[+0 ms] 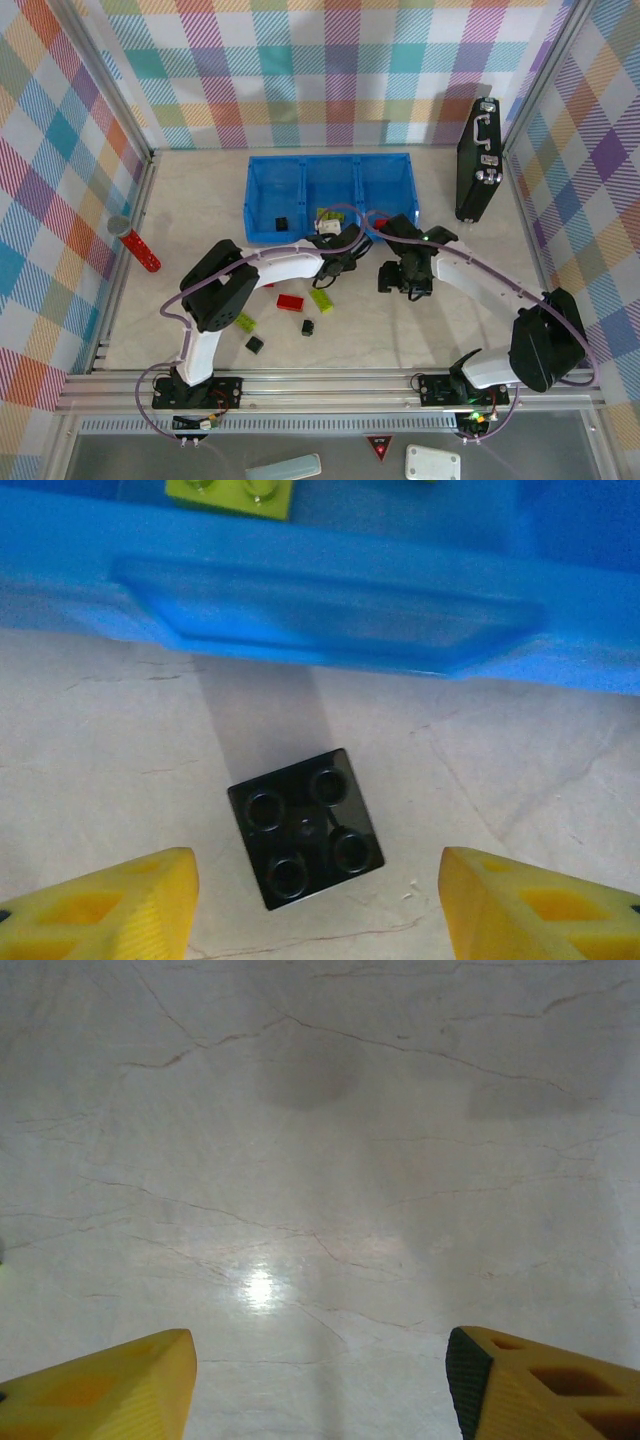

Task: Sort the legos into containers by color
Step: Pick up the lego from the center of the table.

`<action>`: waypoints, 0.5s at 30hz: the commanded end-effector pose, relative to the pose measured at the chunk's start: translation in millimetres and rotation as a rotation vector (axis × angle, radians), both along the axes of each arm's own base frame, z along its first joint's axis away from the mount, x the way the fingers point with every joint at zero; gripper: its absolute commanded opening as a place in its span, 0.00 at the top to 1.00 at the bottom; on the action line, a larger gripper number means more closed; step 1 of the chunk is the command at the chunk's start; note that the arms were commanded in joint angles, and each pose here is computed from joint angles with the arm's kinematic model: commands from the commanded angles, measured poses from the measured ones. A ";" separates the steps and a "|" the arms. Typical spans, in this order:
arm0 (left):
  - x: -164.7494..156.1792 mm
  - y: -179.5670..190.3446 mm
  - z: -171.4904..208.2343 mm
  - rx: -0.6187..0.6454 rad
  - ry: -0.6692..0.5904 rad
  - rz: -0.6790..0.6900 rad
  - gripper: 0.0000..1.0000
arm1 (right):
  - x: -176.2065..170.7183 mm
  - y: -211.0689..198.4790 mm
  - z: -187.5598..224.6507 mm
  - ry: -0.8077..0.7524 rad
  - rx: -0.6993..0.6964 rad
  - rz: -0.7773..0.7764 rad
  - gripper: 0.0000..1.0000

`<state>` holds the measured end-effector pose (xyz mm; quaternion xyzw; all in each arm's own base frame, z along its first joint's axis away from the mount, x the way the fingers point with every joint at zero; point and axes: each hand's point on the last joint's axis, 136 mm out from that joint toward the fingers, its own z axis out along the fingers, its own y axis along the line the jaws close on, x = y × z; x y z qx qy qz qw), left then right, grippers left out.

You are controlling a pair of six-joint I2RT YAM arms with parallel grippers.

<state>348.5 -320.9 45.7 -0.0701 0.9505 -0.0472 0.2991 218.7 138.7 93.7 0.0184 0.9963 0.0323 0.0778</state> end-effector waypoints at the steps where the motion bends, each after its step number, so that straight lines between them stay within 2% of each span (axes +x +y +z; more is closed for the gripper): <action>1: 3.4 3.9 -2.8 0.055 -0.013 0.034 0.35 | -7.8 -7.6 0.1 0.000 -0.016 -0.015 0.32; 8: 12.4 5.6 -9.7 0.124 -0.024 0.044 0.37 | -10.1 -11.0 -3.1 0.000 -0.027 -0.012 0.32; 15: 15.1 8.4 -20.9 0.152 -0.006 0.046 0.44 | -9.4 -10.9 -4.1 0.000 -0.029 -0.007 0.32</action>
